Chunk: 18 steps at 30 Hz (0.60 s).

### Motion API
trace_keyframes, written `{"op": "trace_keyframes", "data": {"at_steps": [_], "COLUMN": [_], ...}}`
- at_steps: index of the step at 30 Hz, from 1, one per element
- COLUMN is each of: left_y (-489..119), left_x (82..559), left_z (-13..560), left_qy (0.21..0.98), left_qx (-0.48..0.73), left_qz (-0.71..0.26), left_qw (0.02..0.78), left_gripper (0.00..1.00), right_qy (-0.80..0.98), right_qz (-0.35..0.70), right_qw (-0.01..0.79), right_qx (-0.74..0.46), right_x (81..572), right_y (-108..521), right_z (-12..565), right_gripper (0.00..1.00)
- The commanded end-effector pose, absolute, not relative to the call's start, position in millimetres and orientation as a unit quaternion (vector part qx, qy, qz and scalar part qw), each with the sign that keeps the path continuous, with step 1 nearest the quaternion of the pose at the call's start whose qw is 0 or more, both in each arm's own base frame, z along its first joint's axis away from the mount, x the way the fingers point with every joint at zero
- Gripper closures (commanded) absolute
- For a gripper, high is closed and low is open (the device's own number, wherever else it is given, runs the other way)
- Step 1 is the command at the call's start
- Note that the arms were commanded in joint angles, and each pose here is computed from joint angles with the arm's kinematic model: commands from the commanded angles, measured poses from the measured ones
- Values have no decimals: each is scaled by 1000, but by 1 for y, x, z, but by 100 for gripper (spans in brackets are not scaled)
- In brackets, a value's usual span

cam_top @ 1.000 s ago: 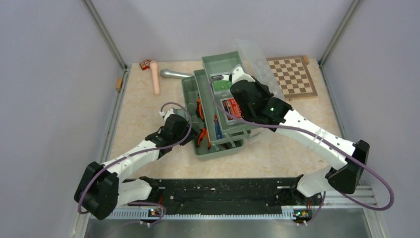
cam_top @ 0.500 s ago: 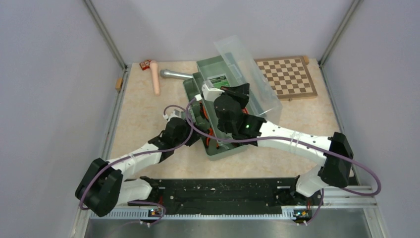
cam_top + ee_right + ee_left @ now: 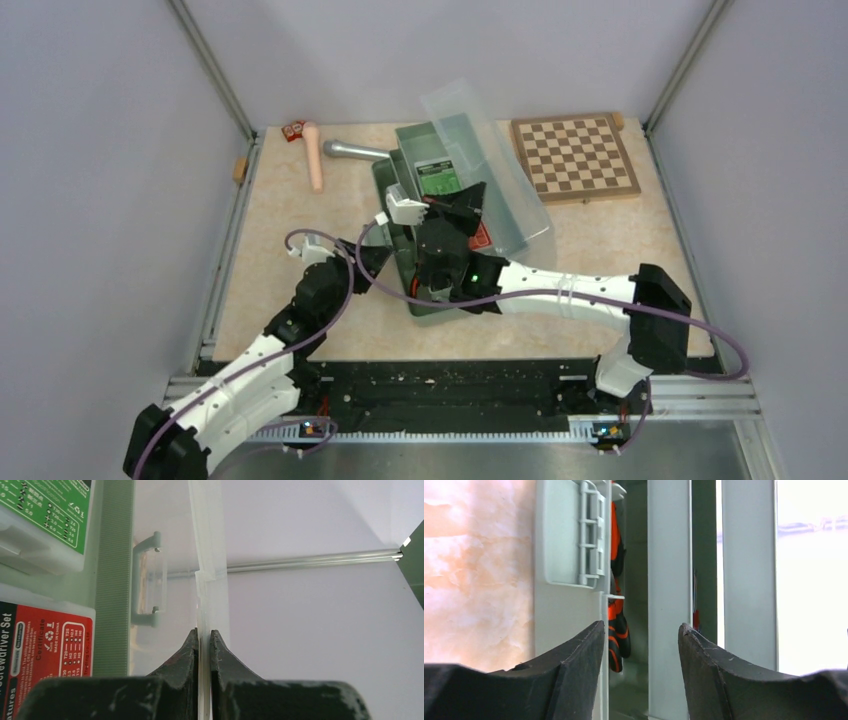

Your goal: Pack the tool kit

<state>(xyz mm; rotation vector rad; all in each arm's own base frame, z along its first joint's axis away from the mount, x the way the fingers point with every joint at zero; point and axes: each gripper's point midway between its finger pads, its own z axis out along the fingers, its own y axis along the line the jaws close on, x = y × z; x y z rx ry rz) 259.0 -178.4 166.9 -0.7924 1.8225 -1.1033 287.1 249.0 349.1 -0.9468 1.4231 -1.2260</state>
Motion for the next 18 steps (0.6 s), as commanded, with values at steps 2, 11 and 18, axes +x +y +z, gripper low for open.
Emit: {"op": "trace_keyframes", "data": {"at_steps": [2, 11, 18], "left_y": [-164, -205, -230], "left_x": [259, 267, 283], "left_z": [142, 113, 130], "left_qy": [727, 758, 746], "left_qx": [-355, -330, -298], "left_qz": [-410, -441, -483], "left_qw": [421, 348, 349], "left_gripper": [43, 61, 63], "right_qy": [579, 551, 541], "right_qz": [-463, -476, -475], "right_qw": [567, 573, 577], "right_qx": [-359, -376, -386], "right_x": [268, 256, 249], "right_y": [264, 284, 301], "right_z": [388, 388, 379], "right_gripper": [100, 100, 96]}}
